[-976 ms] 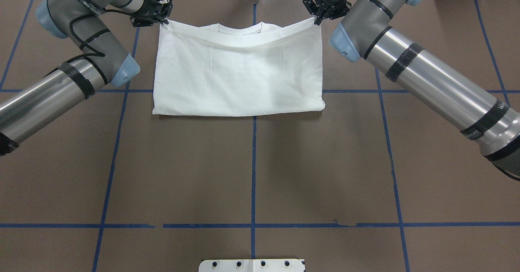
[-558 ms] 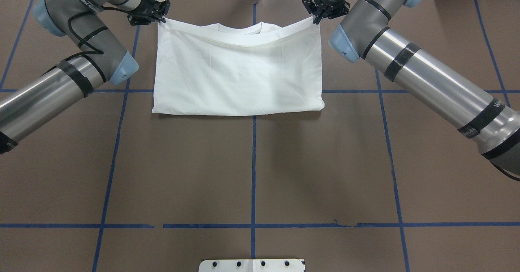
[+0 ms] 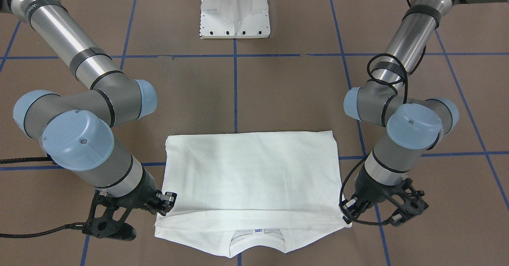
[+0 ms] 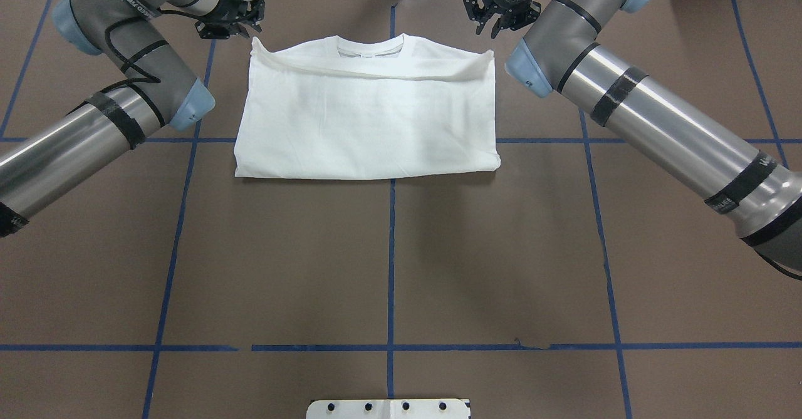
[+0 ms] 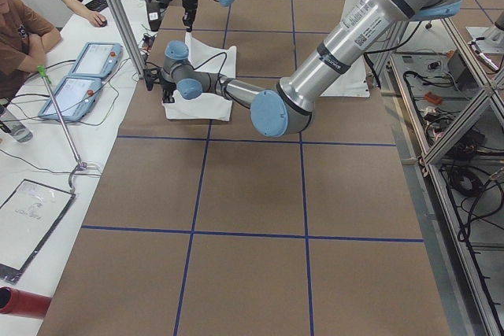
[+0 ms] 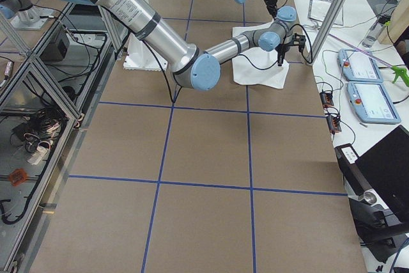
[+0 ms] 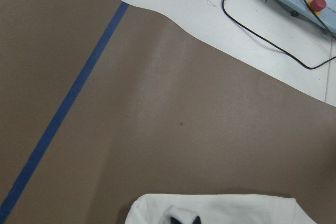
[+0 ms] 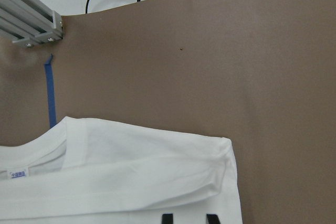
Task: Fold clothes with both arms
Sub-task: 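Lay the hem down near the collar and open both grippers, then move the right gripper to the folded shirt's side edge and grasp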
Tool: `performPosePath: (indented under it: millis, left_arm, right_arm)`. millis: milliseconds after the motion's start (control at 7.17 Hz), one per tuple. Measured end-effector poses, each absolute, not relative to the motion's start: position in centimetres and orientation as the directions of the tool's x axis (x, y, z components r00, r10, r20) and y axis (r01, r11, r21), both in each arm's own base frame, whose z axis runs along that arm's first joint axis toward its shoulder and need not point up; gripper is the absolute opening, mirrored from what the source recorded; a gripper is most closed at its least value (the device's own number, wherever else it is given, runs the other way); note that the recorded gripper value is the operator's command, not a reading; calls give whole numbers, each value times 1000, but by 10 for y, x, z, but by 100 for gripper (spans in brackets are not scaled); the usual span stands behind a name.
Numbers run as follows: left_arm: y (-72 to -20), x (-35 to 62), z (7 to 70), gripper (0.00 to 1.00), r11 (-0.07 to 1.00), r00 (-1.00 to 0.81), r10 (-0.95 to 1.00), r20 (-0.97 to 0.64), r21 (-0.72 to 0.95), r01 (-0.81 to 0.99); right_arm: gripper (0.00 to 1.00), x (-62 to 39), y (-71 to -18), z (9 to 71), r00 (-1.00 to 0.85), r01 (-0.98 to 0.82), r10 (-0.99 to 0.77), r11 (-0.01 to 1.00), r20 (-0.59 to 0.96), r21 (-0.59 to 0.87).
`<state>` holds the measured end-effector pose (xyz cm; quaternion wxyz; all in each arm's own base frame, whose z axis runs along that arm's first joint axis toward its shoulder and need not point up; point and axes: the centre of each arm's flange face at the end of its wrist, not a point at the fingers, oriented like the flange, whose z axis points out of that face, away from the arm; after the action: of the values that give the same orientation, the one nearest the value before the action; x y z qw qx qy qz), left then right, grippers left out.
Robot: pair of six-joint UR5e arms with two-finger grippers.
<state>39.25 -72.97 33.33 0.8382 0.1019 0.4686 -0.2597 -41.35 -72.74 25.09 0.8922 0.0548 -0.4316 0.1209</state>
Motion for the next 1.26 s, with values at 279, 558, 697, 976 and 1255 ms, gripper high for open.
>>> performPosePath:
  millis: [279,558,697,976,1255]
  left_arm:
    - [-729,391,331,99,844,425,-337,-840,-70,532]
    - [-727,389,324,99,844,422,-334,-843,-68,532]
    - [-725,388,321,99,844,421,-332,-844,-67,531]
    - [-718,383,318,99,844,415,-326,-849,-64,532]
    - [-712,378,319,99,844,412,-322,-852,-61,533]
  right_arm:
    - [100,-415,-724,250,602,-253,147,967,785,13]
    - [99,-419,-690,261,591,-230,121,973,797,23]
    - [99,-422,-660,279,588,-208,106,978,802,24]
    - [99,-429,-603,319,598,-161,86,987,797,15]
    - [93,-462,-563,338,620,-109,54,994,783,18]
